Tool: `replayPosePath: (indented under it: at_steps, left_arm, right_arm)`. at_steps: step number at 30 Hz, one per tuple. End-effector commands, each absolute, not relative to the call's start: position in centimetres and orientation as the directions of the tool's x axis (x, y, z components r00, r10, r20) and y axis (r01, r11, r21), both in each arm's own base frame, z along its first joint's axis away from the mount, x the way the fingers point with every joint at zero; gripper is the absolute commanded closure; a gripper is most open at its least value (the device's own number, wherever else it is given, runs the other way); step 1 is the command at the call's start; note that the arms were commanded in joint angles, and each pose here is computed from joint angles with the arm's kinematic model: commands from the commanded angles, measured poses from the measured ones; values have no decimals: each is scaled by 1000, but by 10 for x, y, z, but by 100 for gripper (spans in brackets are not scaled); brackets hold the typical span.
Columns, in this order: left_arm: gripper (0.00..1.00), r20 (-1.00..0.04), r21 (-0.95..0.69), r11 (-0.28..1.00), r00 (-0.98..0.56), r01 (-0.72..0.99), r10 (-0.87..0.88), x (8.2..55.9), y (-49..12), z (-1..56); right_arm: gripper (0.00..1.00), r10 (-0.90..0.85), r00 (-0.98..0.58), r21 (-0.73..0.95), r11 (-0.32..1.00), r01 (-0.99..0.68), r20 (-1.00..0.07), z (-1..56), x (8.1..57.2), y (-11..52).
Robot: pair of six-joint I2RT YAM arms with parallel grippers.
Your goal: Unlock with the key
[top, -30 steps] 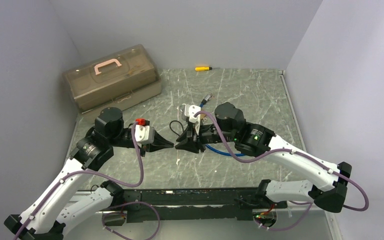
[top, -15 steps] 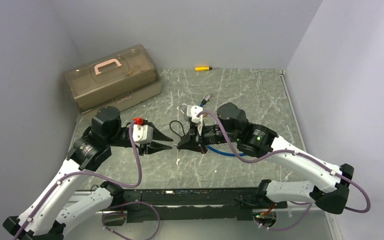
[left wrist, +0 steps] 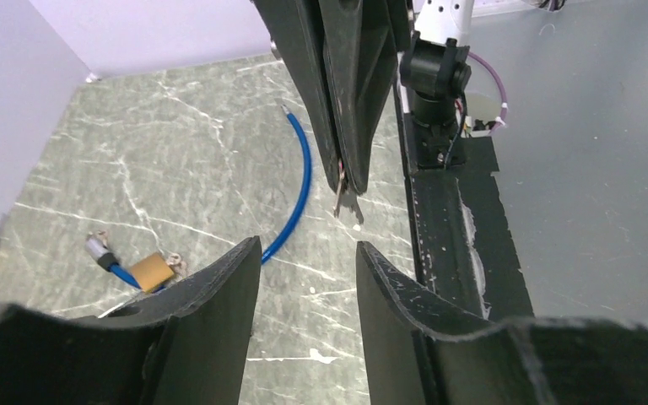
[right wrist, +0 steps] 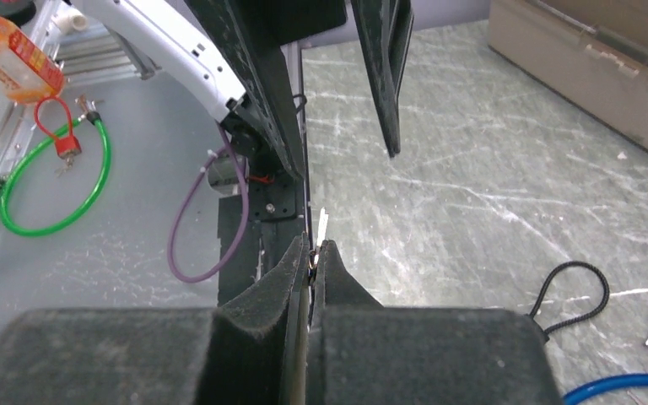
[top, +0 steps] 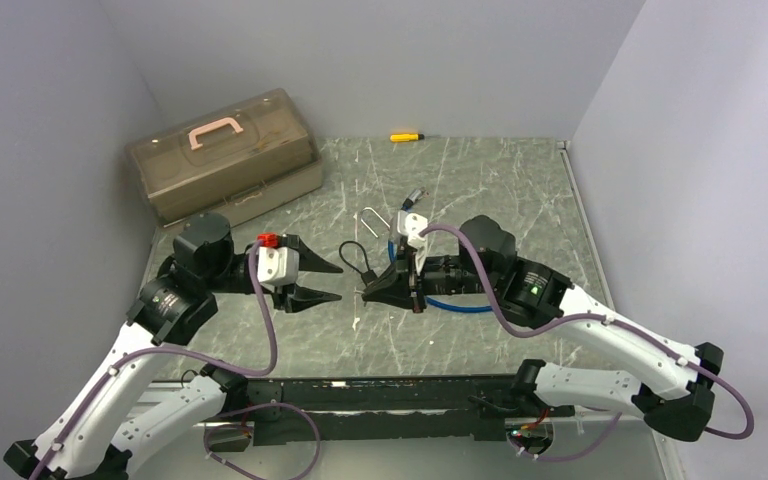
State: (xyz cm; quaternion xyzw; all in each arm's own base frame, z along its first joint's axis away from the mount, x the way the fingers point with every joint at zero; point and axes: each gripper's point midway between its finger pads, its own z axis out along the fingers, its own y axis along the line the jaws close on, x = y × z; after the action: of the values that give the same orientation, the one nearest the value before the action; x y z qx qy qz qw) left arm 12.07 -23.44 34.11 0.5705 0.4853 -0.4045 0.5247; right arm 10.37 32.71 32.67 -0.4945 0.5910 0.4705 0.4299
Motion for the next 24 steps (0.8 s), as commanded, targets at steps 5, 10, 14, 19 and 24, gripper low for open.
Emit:
replayPosePath:
  at_steps: [5,10,14,19,24]
  left_arm:
    - [49,-995,60,1,60,998,80,115,-241,326]
    - [51,-999,20,-15,21,1000,43,112,-244,329]
    - [51,-1000,1,-33,1,999,-3,108,-247,339]
    - [44,-999,-9,-53,-11,999,-43,104,-248,353]
    - [36,-998,-13,-55,-16,998,-54,103,-248,356]
  right_arm:
    - [100,144,-60,72,78,-994,-988,389,105,325]
    - [100,228,-40,61,87,-994,-973,404,106,323]
    - [100,260,-33,57,84,-995,-965,409,107,325]
    - [100,283,-34,56,68,-996,-959,412,107,328]
    - [100,302,-45,60,40,-997,-952,413,104,332]
